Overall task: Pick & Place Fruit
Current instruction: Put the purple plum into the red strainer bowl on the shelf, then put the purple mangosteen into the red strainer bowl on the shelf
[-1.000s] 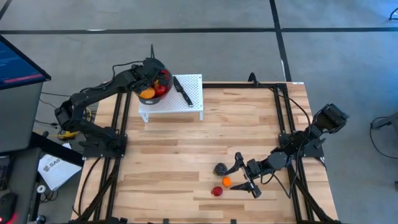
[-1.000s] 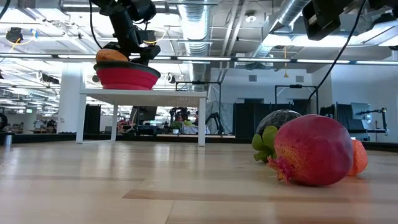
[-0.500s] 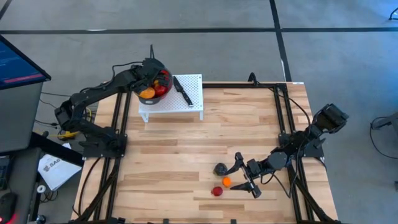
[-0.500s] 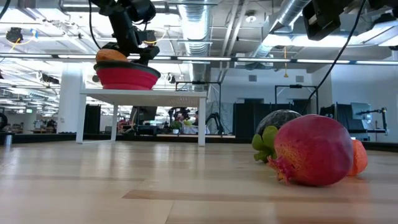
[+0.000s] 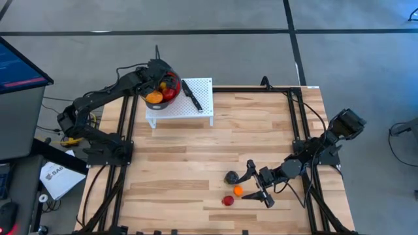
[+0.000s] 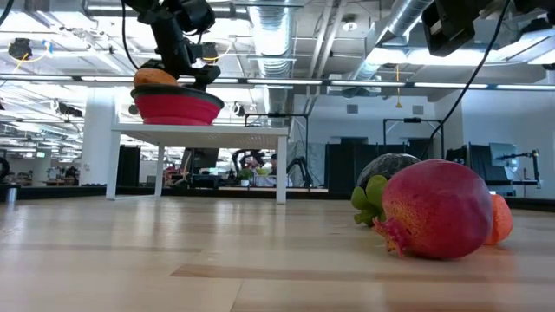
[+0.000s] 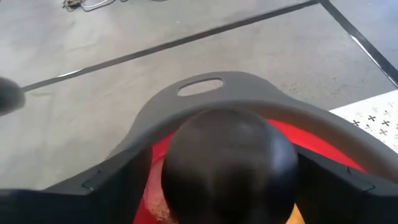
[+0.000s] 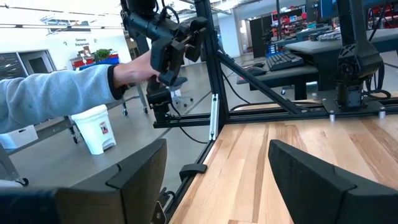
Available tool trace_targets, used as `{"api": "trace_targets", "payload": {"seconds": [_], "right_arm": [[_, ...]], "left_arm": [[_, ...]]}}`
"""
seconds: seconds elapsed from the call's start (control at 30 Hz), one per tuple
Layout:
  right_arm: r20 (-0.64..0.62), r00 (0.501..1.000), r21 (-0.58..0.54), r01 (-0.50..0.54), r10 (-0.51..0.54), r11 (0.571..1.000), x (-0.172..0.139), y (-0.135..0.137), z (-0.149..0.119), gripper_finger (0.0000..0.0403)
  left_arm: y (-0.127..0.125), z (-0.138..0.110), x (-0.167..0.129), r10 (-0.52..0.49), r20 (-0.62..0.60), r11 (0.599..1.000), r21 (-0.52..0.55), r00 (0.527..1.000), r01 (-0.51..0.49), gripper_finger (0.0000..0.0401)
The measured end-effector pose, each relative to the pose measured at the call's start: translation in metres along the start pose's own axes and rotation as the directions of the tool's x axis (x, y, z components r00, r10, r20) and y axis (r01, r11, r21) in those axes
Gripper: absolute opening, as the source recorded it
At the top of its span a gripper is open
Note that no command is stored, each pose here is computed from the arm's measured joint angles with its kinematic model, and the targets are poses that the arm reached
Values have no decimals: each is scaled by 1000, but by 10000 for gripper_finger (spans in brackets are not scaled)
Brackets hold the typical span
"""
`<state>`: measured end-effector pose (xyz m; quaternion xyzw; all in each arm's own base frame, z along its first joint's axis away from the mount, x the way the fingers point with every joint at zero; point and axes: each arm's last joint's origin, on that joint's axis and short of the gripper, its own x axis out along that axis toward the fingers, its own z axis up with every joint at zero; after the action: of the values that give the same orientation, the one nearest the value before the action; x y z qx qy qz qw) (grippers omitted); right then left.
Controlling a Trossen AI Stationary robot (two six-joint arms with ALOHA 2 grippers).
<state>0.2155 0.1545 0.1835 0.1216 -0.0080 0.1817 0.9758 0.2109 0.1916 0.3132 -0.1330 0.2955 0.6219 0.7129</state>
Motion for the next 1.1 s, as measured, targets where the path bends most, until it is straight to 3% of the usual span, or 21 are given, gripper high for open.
{"api": "trace_targets", "payload": {"seconds": [0.47,0.63,0.9,1.1], "right_arm": [[0,1000,18,0,0,1000,0,0,0,276],[-3,1000,17,1,-1,1000,0,0,0,276],[-32,999,-17,35,-35,999,0,-2,-4,276],[5,1000,-112,20,-20,994,4,0,-13,276]], "left_arm": [[0,6,1,-1,50,999,-40,999,3,337],[-2,7,-10,-31,77,999,18,997,30,332],[-4,5,-79,-219,219,974,103,951,200,321],[-44,-30,-150,-500,248,859,262,829,440,302]]}}
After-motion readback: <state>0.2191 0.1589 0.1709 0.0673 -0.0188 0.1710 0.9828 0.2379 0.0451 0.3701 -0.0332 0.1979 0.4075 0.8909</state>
